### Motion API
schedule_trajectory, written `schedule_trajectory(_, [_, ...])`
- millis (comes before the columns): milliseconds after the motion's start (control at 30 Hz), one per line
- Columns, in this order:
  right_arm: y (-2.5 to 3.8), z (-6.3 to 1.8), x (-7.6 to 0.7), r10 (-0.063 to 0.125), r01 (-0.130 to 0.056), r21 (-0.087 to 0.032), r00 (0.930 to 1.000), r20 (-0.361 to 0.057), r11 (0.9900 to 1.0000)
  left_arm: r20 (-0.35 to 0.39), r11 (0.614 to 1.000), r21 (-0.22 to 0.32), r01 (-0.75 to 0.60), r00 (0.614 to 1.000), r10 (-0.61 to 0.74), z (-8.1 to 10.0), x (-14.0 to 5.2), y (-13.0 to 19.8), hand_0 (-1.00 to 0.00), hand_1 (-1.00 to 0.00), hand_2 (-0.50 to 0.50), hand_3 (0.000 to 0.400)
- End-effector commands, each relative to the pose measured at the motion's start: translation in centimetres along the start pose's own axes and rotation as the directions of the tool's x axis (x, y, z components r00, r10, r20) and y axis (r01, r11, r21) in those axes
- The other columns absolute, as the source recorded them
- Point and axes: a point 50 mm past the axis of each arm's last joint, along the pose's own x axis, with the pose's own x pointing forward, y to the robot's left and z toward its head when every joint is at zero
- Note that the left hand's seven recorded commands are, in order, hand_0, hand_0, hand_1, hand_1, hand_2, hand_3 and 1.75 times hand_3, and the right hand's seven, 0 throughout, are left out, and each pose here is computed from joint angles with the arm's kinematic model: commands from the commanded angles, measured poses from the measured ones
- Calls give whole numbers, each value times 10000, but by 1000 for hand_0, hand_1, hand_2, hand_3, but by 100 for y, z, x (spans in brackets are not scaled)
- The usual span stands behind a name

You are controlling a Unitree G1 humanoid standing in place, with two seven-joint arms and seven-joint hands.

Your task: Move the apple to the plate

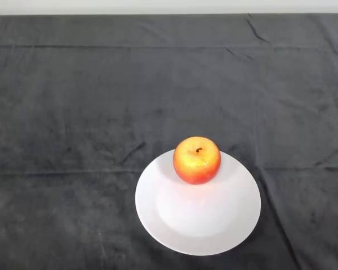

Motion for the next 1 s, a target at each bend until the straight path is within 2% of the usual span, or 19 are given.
schedule_trajectory(33, [103, -26, 72, 334, -335, -16, 9993, -152, 9994, 131, 9975, -292, -645, 9978, 649, 51, 86, 18, 0, 0, 0, 0])
schedule_trajectory(1000, [104, -25, 73, 341, -341, 23, 9993, -141, 9994, 75, 9983, -219, -532, 9985, 534, 0, 60, -26, 0, 0, 0, 0])
